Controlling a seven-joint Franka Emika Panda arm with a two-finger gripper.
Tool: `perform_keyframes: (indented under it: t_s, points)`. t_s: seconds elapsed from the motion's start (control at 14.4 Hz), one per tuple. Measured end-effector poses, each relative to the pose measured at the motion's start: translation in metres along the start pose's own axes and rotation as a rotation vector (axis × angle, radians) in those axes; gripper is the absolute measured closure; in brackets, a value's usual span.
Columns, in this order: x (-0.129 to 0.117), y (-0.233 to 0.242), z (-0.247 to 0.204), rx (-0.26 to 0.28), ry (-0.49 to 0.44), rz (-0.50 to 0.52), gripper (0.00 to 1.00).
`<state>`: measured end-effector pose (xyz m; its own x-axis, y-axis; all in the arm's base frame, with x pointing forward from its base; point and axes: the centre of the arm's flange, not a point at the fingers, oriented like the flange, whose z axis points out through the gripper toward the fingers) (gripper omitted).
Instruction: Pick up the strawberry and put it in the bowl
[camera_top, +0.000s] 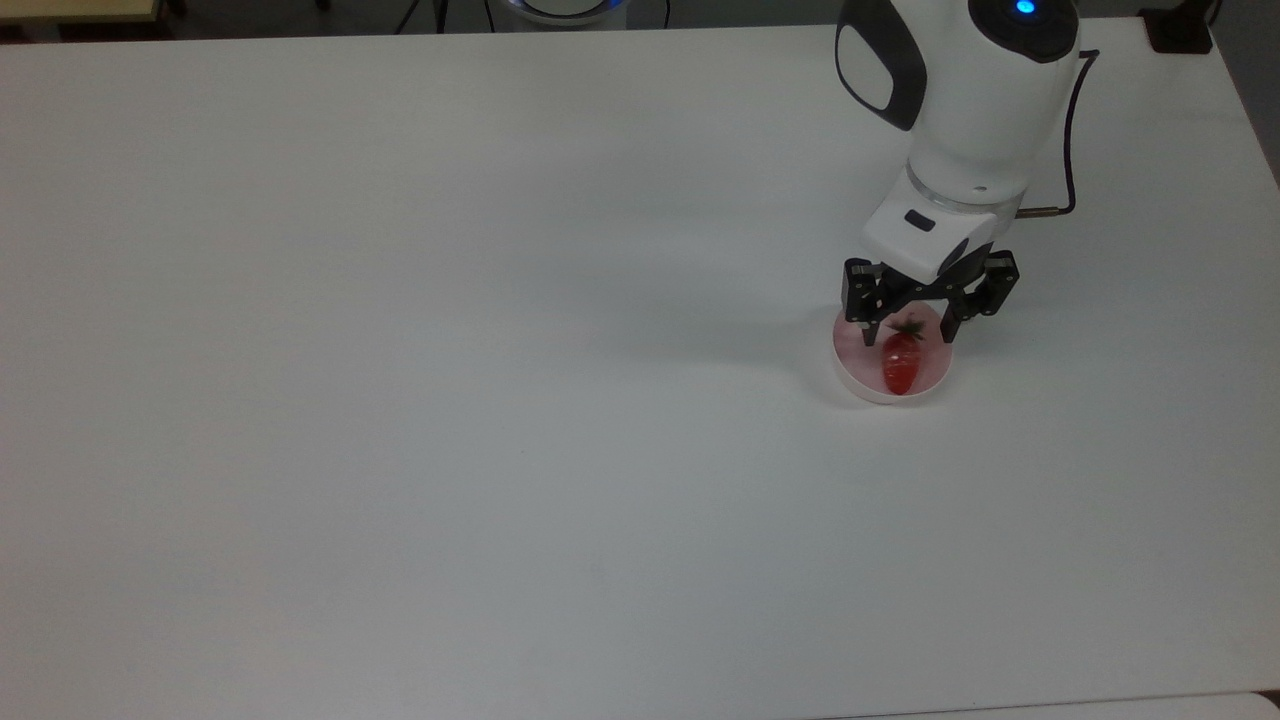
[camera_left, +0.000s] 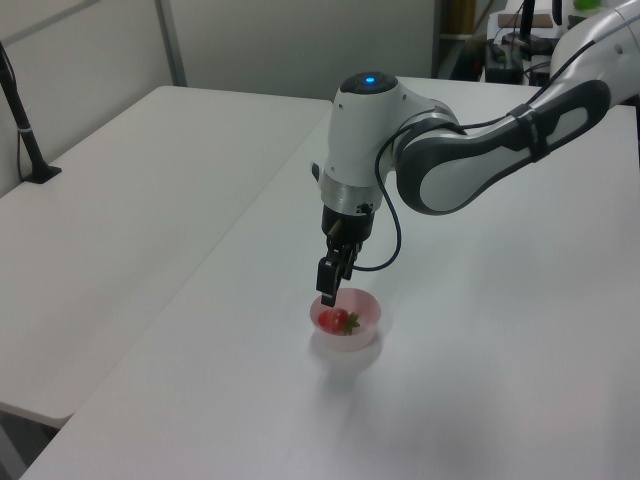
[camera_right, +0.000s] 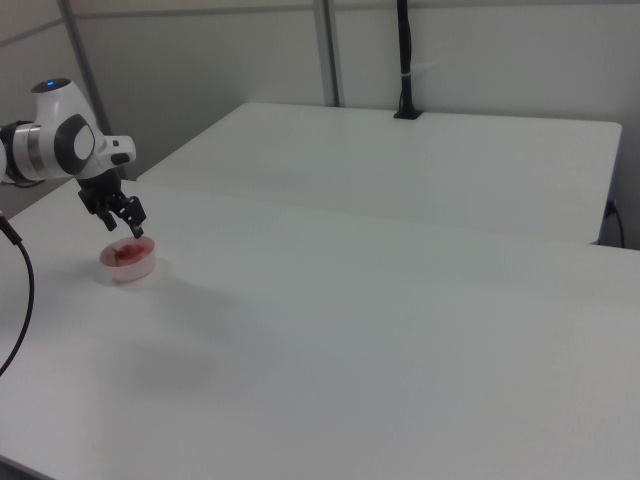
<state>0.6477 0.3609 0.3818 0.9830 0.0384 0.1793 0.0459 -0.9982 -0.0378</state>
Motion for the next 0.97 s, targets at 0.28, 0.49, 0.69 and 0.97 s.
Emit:
perform_keyframes:
  t_s: [0.28,0.49,0.69,0.97]
  points:
    - [0.019,0.056,-0.061,-0.043,0.002,0.114,0.00]
    - [0.025,0.184,-0.143,-0.133,-0.092,0.191,0.00]
    - [0.010,0.291,-0.202,-0.134,-0.119,0.164,0.00]
    - [-0.030,0.357,-0.228,-0.125,-0.200,0.160,0.00]
